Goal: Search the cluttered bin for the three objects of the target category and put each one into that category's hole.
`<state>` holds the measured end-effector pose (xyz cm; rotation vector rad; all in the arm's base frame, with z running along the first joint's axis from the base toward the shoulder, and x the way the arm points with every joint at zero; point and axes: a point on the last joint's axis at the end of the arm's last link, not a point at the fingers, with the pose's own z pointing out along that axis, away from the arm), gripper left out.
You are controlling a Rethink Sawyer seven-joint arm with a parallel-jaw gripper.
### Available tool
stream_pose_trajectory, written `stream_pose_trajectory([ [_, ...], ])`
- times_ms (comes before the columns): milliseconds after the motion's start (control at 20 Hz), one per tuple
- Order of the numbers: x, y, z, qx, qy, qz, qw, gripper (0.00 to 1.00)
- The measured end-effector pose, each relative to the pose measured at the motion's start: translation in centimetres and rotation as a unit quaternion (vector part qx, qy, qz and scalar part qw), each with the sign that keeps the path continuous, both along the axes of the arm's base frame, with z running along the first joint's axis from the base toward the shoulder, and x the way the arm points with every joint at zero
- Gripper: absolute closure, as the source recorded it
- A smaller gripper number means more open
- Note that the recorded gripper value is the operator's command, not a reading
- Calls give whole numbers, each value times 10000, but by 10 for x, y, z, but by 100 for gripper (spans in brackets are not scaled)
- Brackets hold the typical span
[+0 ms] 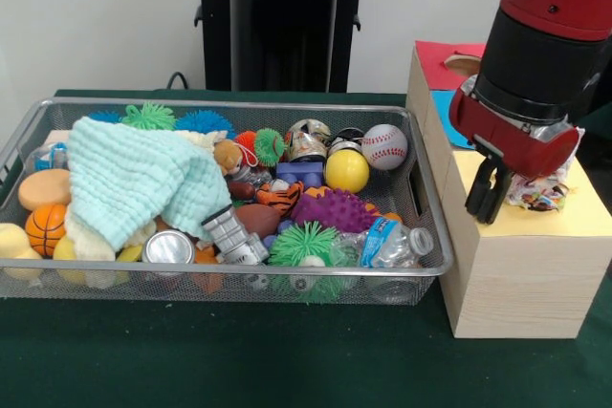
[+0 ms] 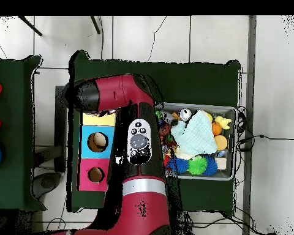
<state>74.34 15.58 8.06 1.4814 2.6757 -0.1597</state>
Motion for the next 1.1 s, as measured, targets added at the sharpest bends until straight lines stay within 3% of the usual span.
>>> stream_pose_trajectory([
  [500, -1, 0, 2, -9, -12, 17, 10000, 100],
  [1100, -26, -3, 8, -3, 200, 4, 9998, 100],
])
